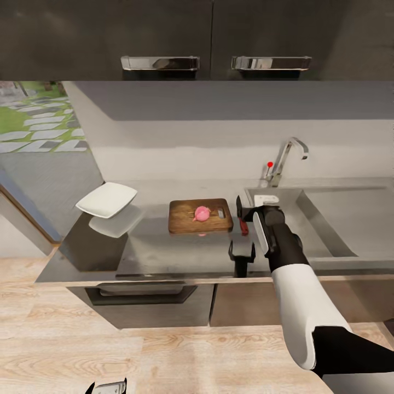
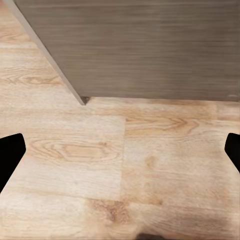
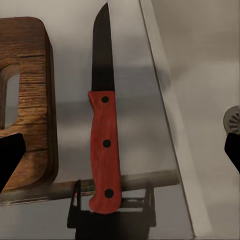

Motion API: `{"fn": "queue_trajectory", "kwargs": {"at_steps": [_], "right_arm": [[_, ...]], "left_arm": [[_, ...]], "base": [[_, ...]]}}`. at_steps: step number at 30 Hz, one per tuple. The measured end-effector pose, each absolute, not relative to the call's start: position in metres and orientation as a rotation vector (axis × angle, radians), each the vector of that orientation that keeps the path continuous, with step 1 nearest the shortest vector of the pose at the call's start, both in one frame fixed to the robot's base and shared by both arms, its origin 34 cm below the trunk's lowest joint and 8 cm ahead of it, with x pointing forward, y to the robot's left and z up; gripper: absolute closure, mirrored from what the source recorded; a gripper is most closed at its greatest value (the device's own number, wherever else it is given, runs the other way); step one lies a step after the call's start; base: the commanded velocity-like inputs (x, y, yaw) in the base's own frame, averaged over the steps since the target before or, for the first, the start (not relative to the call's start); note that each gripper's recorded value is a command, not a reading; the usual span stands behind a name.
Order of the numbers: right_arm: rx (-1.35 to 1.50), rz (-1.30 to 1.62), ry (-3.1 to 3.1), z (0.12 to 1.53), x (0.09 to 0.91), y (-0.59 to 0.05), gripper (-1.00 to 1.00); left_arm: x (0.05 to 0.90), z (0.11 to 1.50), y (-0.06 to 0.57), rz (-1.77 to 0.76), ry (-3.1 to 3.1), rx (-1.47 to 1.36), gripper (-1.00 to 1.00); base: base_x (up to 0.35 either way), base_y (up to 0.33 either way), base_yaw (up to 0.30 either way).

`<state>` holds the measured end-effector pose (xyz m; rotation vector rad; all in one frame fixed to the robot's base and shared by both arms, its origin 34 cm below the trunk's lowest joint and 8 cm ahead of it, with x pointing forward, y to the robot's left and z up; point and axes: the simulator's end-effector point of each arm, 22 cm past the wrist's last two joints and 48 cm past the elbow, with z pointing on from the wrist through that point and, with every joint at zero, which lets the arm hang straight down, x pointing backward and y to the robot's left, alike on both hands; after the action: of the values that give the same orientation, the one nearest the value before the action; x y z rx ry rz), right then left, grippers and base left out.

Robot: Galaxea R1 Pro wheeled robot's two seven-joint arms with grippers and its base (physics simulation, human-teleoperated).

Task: In the kitchen, take the Vidalia onion out of the sink, dice it on the chopping board with the paring knife, put the diced onion into the bowl on the countertop, then place both the paring knife and the chopping board into the sink.

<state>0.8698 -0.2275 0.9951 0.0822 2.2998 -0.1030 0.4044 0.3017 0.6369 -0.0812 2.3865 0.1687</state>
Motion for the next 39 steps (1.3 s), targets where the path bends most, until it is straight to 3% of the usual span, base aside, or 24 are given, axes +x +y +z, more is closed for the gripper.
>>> {"fn": "queue_trajectory", "kwargs": {"at_steps": [39], "right_arm": [[0.079, -0.104, 2.298, 0.9856, 0.8705, -0.2271, -1.00]], "left_arm": [[0.4043, 0.6369, 0.3017, 0.169, 2.386, -0.081, -1.00]], "base": [[0.036, -0.031, 0.000]]}}
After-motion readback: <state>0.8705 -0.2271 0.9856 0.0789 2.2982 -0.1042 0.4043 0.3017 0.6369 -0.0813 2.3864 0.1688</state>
